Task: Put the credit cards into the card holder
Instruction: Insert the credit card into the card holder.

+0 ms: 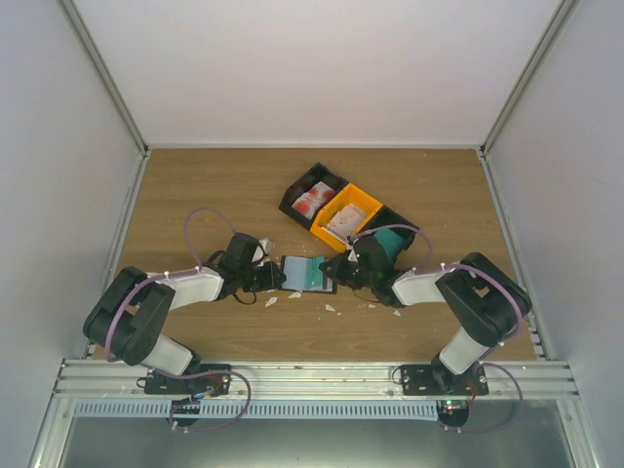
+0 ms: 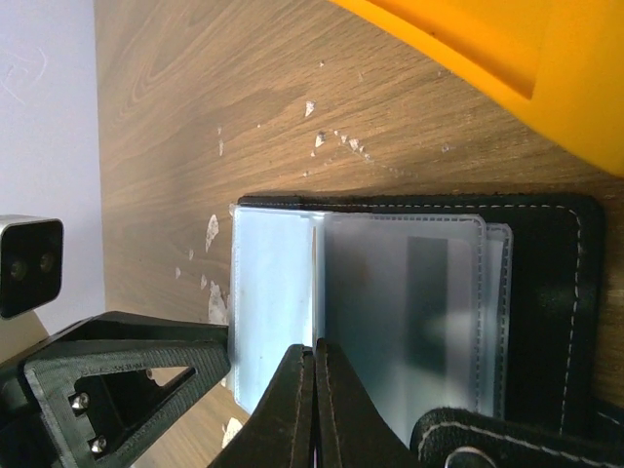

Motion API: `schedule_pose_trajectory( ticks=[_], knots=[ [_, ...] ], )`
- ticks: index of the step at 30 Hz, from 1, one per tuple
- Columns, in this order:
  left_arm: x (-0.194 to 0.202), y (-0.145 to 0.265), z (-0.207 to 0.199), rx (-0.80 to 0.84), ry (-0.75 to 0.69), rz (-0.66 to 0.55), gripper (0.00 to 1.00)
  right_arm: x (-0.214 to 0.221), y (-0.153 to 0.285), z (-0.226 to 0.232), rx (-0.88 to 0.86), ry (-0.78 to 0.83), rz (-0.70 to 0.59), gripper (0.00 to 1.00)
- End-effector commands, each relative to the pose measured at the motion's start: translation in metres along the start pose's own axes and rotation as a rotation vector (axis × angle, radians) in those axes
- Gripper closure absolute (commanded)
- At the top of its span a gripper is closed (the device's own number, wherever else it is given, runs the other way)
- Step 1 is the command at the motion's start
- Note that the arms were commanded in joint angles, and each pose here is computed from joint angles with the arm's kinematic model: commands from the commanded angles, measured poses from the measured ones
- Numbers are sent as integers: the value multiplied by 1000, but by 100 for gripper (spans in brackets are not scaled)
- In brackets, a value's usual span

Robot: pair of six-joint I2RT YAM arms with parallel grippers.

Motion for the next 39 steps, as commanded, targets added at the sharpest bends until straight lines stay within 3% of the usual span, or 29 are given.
schedule_pose_trajectory(
  ticks=[1,23,29,36,39],
  knots=[
    [-4,-3,1,-6,-26,4,77,-1,-8,3,-19,-6,-3,99],
    [2,-9,0,22,-38,43,83,13,-34,8,-25,19,90,97],
    [2,-9,-3,38,-40,49,83,16,-40,14,13,50,87,86],
    [2,-7,-3,37,-40,47,83,10,-31,23,76,97,25,64],
    [1,-7,-4,42,-42,45,83,10,-29,24,105,113,19,63]
  ],
)
Point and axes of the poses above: each gripper's point midway between its finger pads, its own y axis back along the fingers, its own z axis along the line the jaws close on, x = y × z, the point moved 3 cm from there along y, back along the fingers, and after that the axes turned 2 degrees about -y, right-handed, at the moved point
